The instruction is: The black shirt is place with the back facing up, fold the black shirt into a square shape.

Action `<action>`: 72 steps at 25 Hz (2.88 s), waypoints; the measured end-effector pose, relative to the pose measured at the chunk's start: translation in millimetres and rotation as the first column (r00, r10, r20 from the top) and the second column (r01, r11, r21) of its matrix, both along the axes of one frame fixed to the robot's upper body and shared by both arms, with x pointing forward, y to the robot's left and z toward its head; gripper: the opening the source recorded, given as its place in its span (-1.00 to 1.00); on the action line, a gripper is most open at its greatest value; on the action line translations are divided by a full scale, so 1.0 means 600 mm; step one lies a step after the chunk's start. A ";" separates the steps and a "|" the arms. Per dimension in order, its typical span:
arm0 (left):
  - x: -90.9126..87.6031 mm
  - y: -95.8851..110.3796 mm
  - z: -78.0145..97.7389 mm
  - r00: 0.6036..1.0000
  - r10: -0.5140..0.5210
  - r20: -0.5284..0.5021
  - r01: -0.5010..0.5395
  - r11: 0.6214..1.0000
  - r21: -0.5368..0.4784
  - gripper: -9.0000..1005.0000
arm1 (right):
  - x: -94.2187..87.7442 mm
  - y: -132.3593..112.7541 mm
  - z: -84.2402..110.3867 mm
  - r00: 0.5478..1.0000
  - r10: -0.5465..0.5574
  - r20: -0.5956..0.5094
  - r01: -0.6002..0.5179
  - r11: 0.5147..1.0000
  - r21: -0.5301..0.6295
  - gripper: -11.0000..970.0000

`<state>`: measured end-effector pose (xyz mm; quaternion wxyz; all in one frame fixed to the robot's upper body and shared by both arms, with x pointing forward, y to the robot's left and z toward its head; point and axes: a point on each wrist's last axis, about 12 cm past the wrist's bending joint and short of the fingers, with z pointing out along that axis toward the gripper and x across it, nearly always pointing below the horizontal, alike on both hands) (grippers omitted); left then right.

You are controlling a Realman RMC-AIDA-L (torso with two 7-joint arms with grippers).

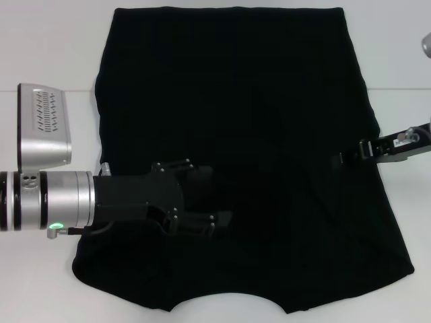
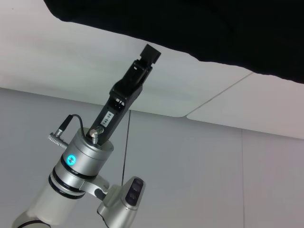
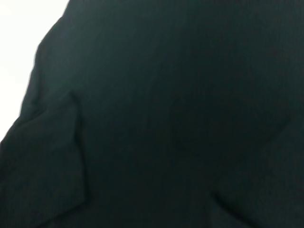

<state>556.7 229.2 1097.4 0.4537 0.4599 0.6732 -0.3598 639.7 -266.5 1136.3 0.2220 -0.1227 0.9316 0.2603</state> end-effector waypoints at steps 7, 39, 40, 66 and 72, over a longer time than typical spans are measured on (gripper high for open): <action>0.003 -0.001 0.001 1.000 0.005 0.004 -0.005 1.000 0.004 0.86 | -0.003 -0.032 -0.013 0.996 -0.087 -0.028 0.086 0.996 -0.007 -0.24; -0.069 0.163 -0.036 0.922 0.304 -0.239 -0.249 0.939 0.236 0.76 | -0.036 0.044 -0.050 0.930 0.140 0.340 -0.208 0.963 0.171 0.48; -0.069 0.164 -0.039 0.921 0.311 -0.234 -0.253 0.936 0.245 0.75 | -0.035 0.047 -0.047 0.928 0.142 0.343 -0.212 0.962 0.175 0.48; -0.064 0.182 -0.052 0.894 0.392 -0.218 -0.307 0.889 0.341 0.10 | -0.027 0.050 -0.034 0.925 0.114 0.364 -0.201 0.956 0.212 0.45; -0.064 0.182 -0.051 0.893 0.392 -0.221 -0.306 0.889 0.340 -0.27 | -0.028 0.046 -0.034 0.925 0.110 0.363 -0.197 0.958 0.210 0.44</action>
